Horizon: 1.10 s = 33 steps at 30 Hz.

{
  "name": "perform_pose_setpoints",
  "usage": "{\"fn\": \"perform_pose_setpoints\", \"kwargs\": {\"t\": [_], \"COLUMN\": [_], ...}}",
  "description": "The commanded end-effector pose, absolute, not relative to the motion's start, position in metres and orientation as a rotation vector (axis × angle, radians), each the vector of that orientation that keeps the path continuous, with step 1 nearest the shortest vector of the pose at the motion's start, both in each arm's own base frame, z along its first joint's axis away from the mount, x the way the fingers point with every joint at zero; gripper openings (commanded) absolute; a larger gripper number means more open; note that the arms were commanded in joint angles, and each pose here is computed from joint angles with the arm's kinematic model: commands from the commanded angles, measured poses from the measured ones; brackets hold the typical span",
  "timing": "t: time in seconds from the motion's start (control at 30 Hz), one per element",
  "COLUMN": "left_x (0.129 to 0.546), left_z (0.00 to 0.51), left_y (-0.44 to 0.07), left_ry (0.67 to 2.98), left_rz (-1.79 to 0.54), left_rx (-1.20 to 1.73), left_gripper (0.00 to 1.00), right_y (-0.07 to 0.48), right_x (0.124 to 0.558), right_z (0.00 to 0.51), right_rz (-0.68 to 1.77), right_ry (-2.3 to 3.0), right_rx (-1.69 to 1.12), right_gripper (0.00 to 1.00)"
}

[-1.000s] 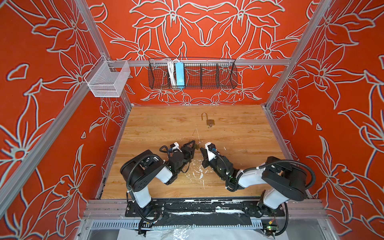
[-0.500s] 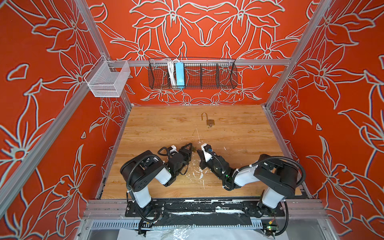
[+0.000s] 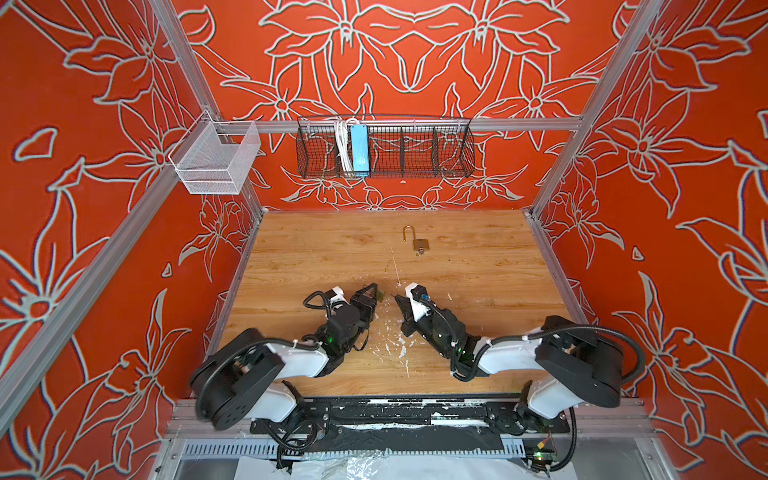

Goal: Unlock with the key

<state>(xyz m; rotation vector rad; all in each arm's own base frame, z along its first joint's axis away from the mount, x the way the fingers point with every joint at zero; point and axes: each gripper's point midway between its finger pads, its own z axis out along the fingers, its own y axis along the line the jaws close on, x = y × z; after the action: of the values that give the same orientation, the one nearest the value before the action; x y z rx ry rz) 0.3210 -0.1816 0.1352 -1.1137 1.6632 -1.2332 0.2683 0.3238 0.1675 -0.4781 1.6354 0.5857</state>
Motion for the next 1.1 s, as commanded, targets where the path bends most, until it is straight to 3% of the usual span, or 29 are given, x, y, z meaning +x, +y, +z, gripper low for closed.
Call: {"fn": "perform_pose_setpoints", "kwargs": {"t": [0.0,0.1,0.23,0.37,0.53,0.7,0.93,1.07], "left_x": [0.32,0.318,0.32,0.327,0.326,0.326,0.323,0.317], "left_z": [0.13,0.142,0.142,0.147,0.153,0.158,0.159,0.15], "left_y": [-0.143,-0.127,-0.121,-0.136,-0.147,-0.152,-0.164,-0.161], "left_ry": [1.753,1.755,1.78,1.876,1.757,1.858,1.798,1.819], "left_rz": [-0.86,-0.736,-0.752,-0.878,-1.132,-1.069,-1.256,-1.265], "left_rx": [-1.137,-1.1,-1.087,-0.993,-1.036,-1.022,-1.082,-1.19], "left_gripper": [0.0,0.0,0.0,0.0,0.0,0.0,0.0,0.0], "right_y": [0.315,0.303,0.29,0.287,0.3,0.304,0.308,0.297], "right_x": [0.266,0.269,0.275,0.276,0.27,0.263,0.258,0.257], "right_z": [0.168,0.173,0.178,0.178,0.178,0.18,0.202,0.201], "right_rz": [0.546,0.505,0.513,0.616,0.707,0.745,0.809,0.884], "right_ry": [1.64,1.625,1.623,1.62,1.617,1.598,1.595,1.658], "right_rx": [-0.495,-0.47,-0.453,-0.441,-0.468,-0.504,-0.503,-0.31], "right_gripper": [0.0,0.0,0.0,0.0,0.0,0.0,0.0,0.0]}}
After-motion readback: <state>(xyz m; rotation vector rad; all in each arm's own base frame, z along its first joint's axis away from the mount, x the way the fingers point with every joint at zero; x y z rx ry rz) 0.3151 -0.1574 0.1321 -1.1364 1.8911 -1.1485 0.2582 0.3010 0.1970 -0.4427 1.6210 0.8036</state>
